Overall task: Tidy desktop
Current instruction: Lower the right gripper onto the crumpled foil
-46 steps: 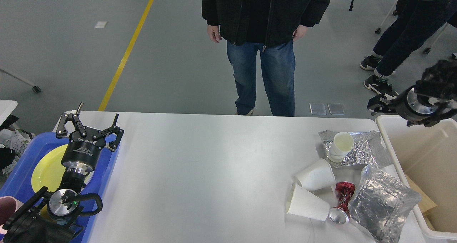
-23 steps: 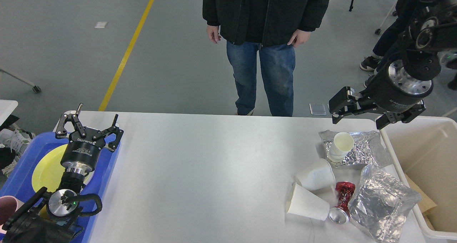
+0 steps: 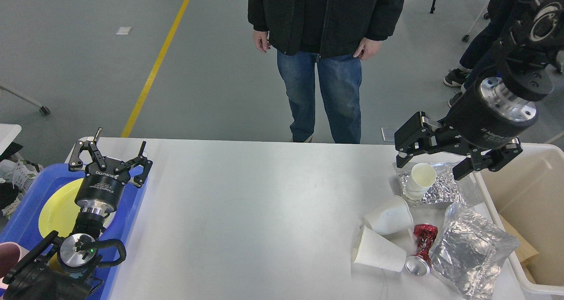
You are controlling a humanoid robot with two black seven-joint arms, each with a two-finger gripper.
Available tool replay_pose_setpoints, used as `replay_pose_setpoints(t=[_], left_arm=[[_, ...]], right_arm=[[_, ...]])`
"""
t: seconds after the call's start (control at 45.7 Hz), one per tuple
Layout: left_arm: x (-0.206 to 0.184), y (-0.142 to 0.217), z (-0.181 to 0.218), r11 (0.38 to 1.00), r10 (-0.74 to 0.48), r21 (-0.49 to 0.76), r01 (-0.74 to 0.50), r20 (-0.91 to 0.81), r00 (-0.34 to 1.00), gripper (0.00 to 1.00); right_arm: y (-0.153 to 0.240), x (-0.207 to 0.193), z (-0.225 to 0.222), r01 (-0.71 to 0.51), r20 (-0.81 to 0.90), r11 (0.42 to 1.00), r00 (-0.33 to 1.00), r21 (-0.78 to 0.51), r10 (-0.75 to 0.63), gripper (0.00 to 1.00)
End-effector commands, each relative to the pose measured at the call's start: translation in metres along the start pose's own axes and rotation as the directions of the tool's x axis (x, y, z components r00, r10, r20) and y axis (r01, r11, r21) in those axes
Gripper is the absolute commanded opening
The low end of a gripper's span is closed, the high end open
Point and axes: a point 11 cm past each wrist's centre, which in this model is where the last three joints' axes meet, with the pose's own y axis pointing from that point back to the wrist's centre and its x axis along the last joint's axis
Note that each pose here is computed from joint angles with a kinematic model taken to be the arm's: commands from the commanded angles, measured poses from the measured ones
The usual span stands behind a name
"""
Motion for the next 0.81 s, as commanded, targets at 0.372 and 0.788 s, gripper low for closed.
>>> replay_pose_setpoints(t=[0.372, 0.788], left_arm=[[-0.001, -0.001, -0.001, 1.0, -0.003, 0.0, 0.003, -0.002, 1.0, 0.96], [0.0, 0.0, -0.001, 1.0, 0.0, 0.001, 0.0, -0.001, 1.0, 0.96]], right_arm=[[-0.083, -0.009, 0.089, 0.036, 0.233, 0.999, 0.972, -0.028, -0.028, 0.92], [-0.168, -0.027, 0.215, 0.056, 0.374, 0.986, 0.927, -0.159, 0.008, 0.87]])
